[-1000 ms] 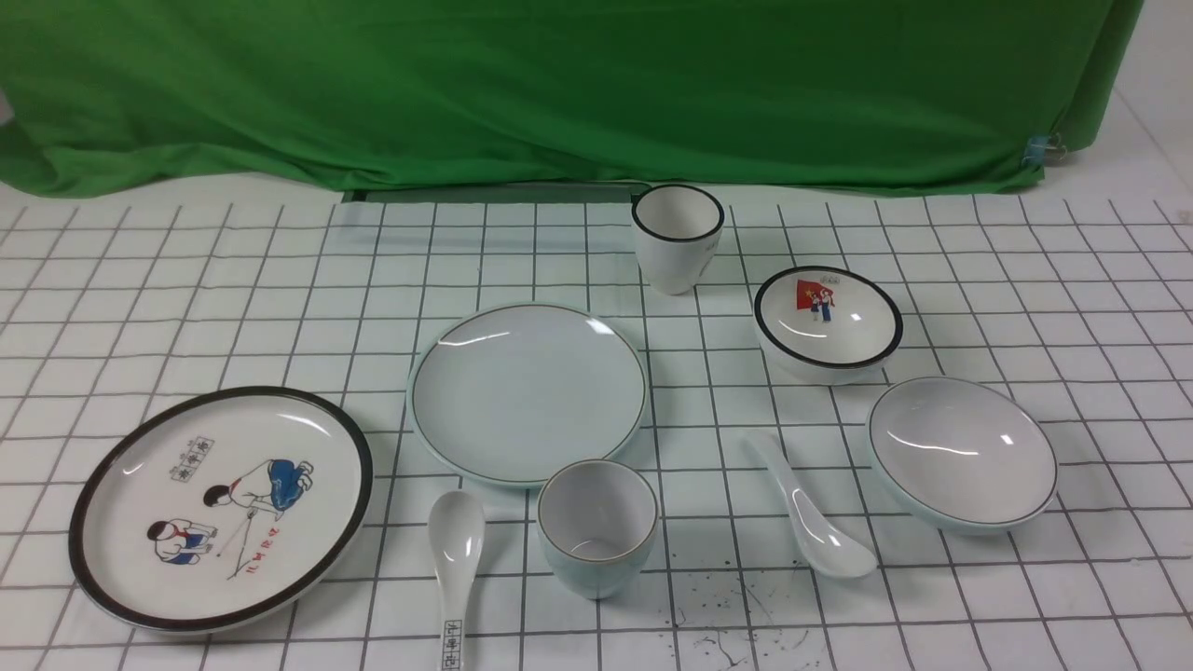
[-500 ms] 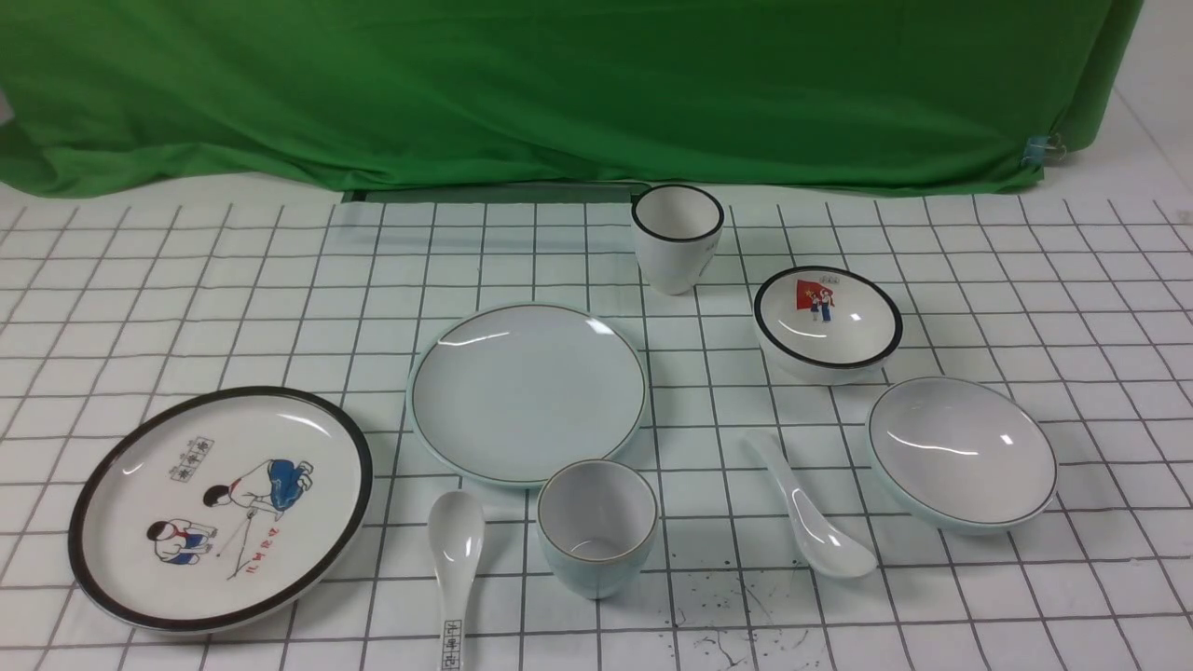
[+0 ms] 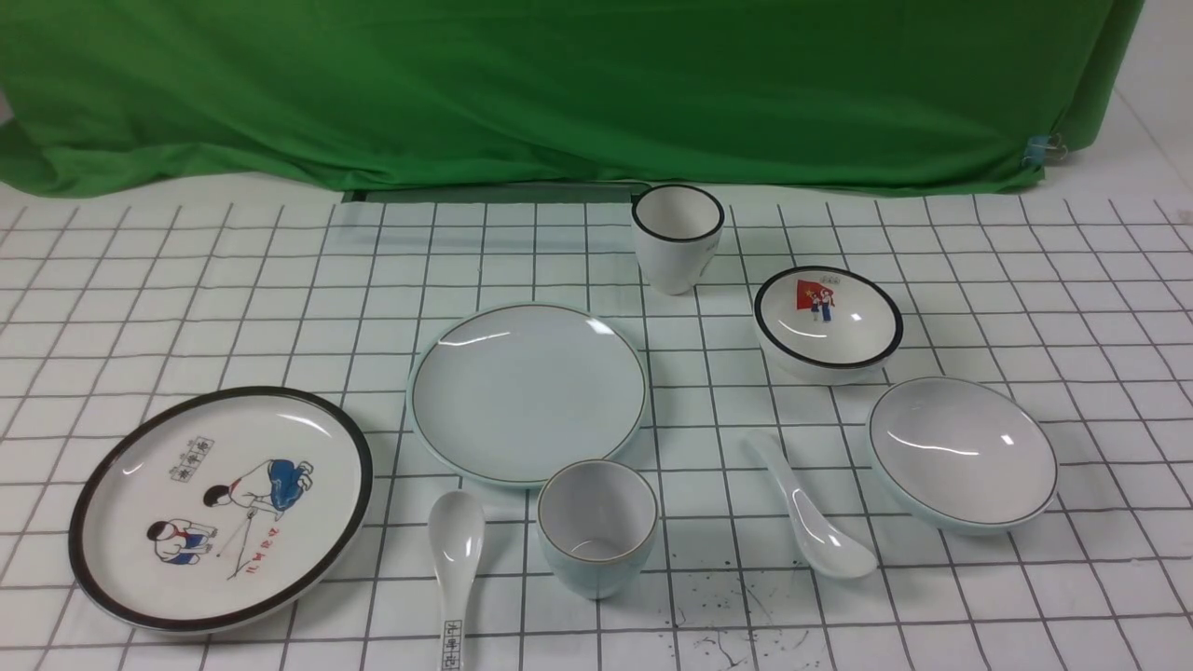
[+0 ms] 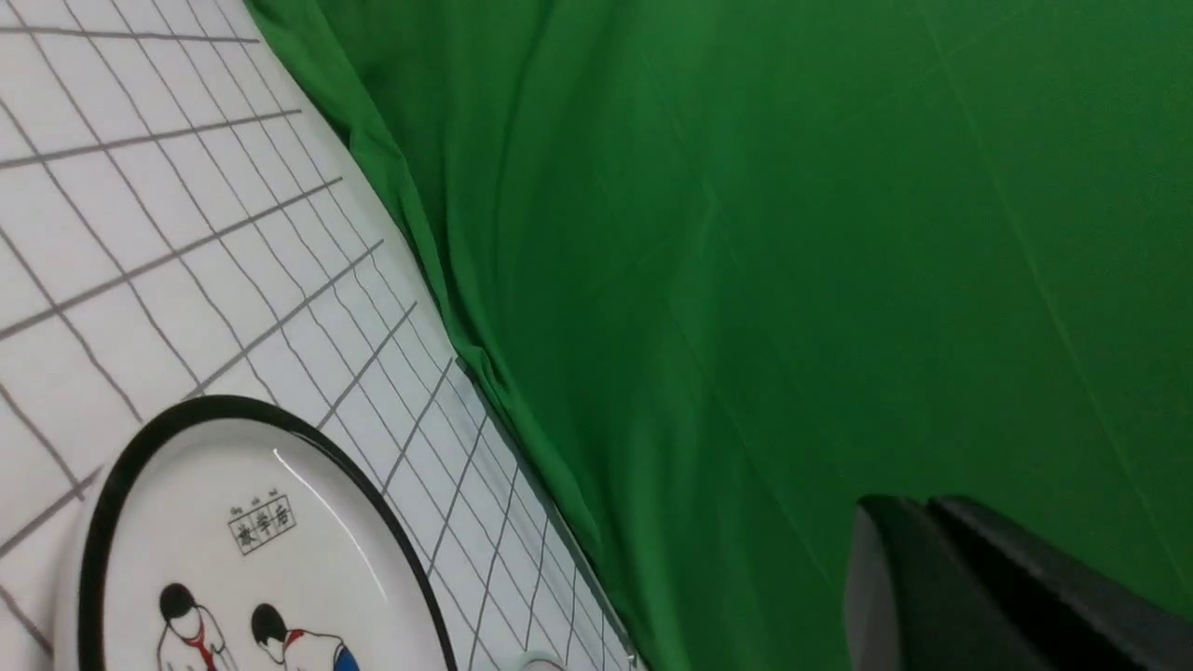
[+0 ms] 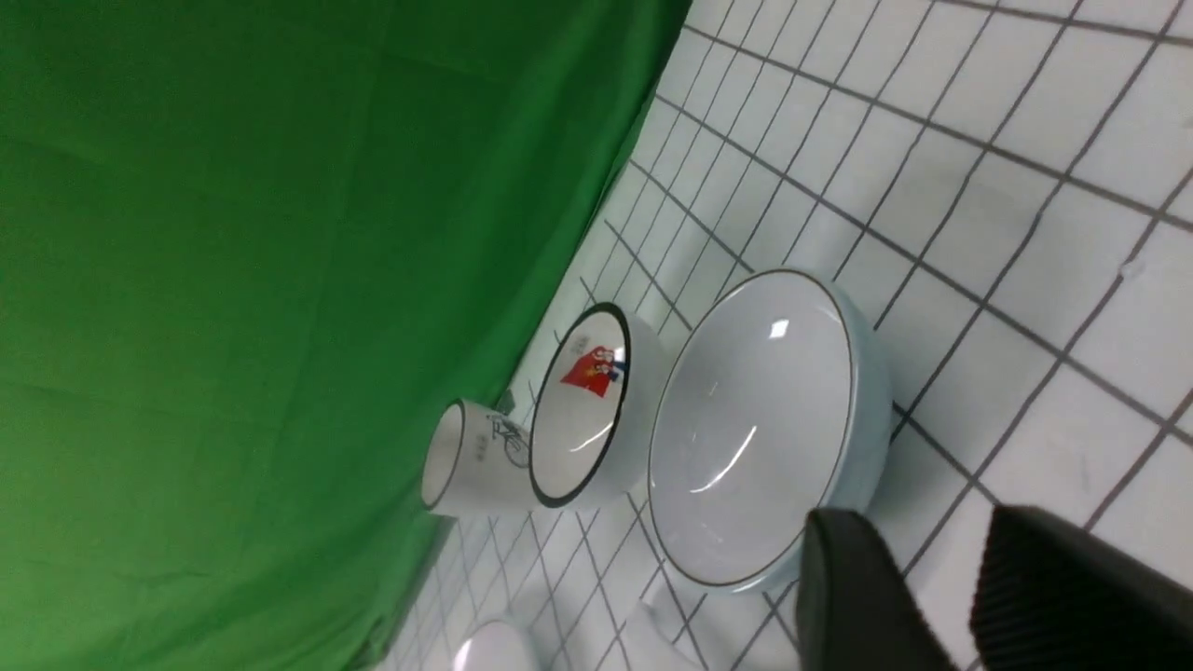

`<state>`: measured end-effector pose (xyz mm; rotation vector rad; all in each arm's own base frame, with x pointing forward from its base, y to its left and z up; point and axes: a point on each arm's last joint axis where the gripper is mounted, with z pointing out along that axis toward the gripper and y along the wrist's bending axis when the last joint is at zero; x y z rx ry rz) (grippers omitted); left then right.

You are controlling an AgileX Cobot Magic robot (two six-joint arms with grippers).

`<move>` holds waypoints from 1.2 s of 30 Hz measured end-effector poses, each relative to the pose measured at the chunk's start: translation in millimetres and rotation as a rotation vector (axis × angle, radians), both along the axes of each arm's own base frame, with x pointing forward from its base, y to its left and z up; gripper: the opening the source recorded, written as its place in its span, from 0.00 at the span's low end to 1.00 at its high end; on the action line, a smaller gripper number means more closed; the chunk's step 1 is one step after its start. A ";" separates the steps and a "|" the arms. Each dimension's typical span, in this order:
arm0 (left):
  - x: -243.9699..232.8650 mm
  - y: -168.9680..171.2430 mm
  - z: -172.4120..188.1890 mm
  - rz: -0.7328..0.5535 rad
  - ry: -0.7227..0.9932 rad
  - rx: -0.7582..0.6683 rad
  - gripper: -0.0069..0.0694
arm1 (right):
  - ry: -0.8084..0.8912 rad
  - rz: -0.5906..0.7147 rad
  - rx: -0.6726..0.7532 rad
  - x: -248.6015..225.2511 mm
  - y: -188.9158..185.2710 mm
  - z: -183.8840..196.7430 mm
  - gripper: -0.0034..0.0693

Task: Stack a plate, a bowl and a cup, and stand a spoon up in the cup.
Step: Use the right arm to grab a blue rice bowl

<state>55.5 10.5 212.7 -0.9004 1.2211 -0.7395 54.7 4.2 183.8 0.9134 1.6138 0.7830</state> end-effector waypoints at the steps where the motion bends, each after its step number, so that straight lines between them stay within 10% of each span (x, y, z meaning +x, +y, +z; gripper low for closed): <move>1: -0.1 0.2 0.2 0.002 -0.004 -0.005 0.05 | -0.003 0.003 -0.022 0.0 -0.1 0.2 0.38; 7: -0.3 -0.2 2.3 0.001 -0.001 0.026 0.05 | -0.119 0.017 -0.211 1.6 -1.8 10.2 0.30; 12: -13.9 -9.5 70.5 -0.016 0.036 0.520 0.05 | -0.235 0.091 -0.548 1.2 0.8 62.0 0.09; 22: 55.7 0.4 136.5 -0.359 0.731 1.034 0.05 | 0.014 0.477 -1.123 78.1 16.3 178.3 0.06; 36: 143.2 -64.7 149.9 -0.919 0.829 1.316 0.05 | 0.531 1.059 -1.163 187.1 38.5 148.1 0.06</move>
